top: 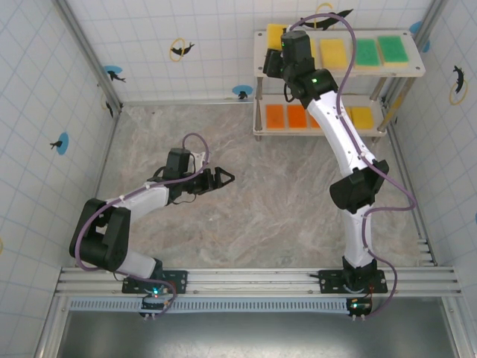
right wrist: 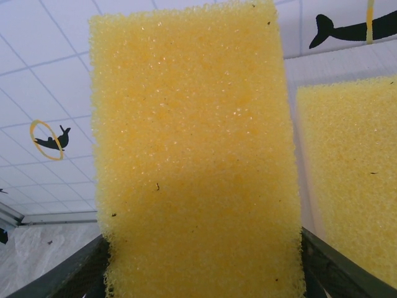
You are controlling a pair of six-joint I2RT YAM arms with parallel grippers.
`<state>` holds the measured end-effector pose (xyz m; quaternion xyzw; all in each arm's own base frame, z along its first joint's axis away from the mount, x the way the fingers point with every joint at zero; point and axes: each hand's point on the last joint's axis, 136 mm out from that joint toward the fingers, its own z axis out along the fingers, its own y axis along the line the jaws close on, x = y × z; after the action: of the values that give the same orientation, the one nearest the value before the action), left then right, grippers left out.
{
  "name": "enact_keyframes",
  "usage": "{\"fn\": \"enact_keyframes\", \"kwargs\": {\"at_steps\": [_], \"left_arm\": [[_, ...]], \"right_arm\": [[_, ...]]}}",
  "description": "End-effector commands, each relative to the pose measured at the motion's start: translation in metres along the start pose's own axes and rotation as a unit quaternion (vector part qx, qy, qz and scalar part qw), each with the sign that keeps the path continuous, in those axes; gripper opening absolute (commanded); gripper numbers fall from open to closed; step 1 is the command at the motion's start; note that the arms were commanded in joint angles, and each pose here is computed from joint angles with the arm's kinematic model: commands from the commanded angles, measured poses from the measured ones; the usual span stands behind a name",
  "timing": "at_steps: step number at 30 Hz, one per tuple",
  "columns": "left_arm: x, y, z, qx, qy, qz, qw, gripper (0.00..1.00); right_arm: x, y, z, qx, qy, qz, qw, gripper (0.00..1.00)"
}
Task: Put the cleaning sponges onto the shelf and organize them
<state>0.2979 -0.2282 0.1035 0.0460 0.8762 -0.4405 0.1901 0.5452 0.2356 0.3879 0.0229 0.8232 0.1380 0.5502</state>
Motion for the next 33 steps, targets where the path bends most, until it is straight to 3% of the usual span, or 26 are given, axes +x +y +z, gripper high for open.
{"fn": "enact_keyframes", "kwargs": {"at_steps": [1,33], "left_arm": [[-0.002,0.000,-0.004,0.000,-0.007,0.010,1.000,0.98],[-0.003,0.001,-0.004,0.000,-0.006,0.010,1.000,0.98]], "right_arm": [[-0.012,0.002,0.003,-0.002,-0.021,0.007,1.000,0.70],[-0.001,-0.001,0.009,0.018,-0.011,-0.009,1.000,0.75]]}}
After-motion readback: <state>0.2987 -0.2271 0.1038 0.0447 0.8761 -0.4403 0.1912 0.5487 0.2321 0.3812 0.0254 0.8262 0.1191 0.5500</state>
